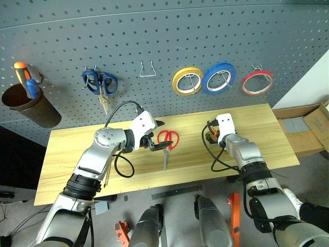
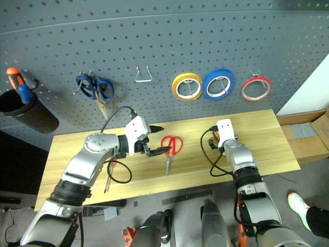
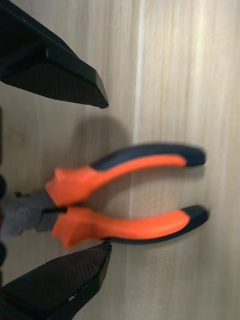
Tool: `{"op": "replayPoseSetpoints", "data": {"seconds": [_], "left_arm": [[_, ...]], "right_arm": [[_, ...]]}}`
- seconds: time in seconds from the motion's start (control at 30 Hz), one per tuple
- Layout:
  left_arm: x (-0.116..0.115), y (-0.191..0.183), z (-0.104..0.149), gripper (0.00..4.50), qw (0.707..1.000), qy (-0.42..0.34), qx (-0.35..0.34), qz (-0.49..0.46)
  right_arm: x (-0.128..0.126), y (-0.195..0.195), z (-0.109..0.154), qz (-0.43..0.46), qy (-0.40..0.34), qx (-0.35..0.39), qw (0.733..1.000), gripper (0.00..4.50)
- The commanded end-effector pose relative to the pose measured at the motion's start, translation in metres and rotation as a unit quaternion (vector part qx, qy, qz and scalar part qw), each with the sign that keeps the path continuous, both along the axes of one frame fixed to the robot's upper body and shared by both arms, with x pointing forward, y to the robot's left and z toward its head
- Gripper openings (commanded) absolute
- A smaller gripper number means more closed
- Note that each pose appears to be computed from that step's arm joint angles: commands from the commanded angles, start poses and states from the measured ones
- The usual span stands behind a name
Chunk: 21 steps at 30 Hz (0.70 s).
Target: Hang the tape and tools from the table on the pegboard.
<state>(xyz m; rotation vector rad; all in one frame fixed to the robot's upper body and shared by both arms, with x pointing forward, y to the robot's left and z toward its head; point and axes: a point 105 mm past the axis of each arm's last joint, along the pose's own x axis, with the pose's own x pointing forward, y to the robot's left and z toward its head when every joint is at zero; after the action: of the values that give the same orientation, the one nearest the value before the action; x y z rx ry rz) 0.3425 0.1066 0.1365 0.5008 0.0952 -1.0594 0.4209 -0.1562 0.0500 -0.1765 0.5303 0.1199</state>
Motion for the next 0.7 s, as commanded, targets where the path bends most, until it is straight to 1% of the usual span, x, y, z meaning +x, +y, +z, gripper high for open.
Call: {"op": "replayPoseSetpoints", "data": {"seconds": [0.03, 0.23, 0.33, 0.47, 0.57, 0.67, 0.7], "left_arm": [[-0.004, -0.005, 0.007, 4.12, 1.0, -0.016, -0.001, -0.011], [-0.005, -0.006, 0.006, 4.12, 1.0, -0.014, -0.004, -0.011], [-0.006, -0.006, 0.004, 4.12, 1.0, -0.013, -0.004, -0.011], [-0.006, -0.006, 0.004, 4.12, 1.0, -0.013, -0.006, -0.009], [-0.006, -0.004, 0.004, 4.12, 1.0, -0.009, -0.013, -0.004], [-0.006, 0.0, 0.004, 4.12, 1.0, -0.002, -0.027, 0.009], [-0.006, 0.002, 0.004, 4.12, 0.999, -0.001, -0.032, 0.016]], "right_arm": [[0.007, -0.011, 0.001, -0.013, -0.002, -0.001, 1.0, 4.45], [0.008, -0.018, -0.008, -0.019, 0.023, 0.009, 1.0, 4.45], [0.007, -0.018, -0.013, -0.017, 0.035, 0.011, 0.999, 3.84], [0.007, -0.018, -0.016, -0.012, 0.04, 0.007, 0.999, 2.51], [0.007, -0.015, -0.017, -0.009, 0.039, 0.004, 0.999, 2.48], [0.01, -0.013, -0.009, -0.014, 0.017, 0.008, 1.0, 2.48], [0.012, -0.011, -0.003, -0.015, 0.004, 0.011, 1.0, 2.48]]}}
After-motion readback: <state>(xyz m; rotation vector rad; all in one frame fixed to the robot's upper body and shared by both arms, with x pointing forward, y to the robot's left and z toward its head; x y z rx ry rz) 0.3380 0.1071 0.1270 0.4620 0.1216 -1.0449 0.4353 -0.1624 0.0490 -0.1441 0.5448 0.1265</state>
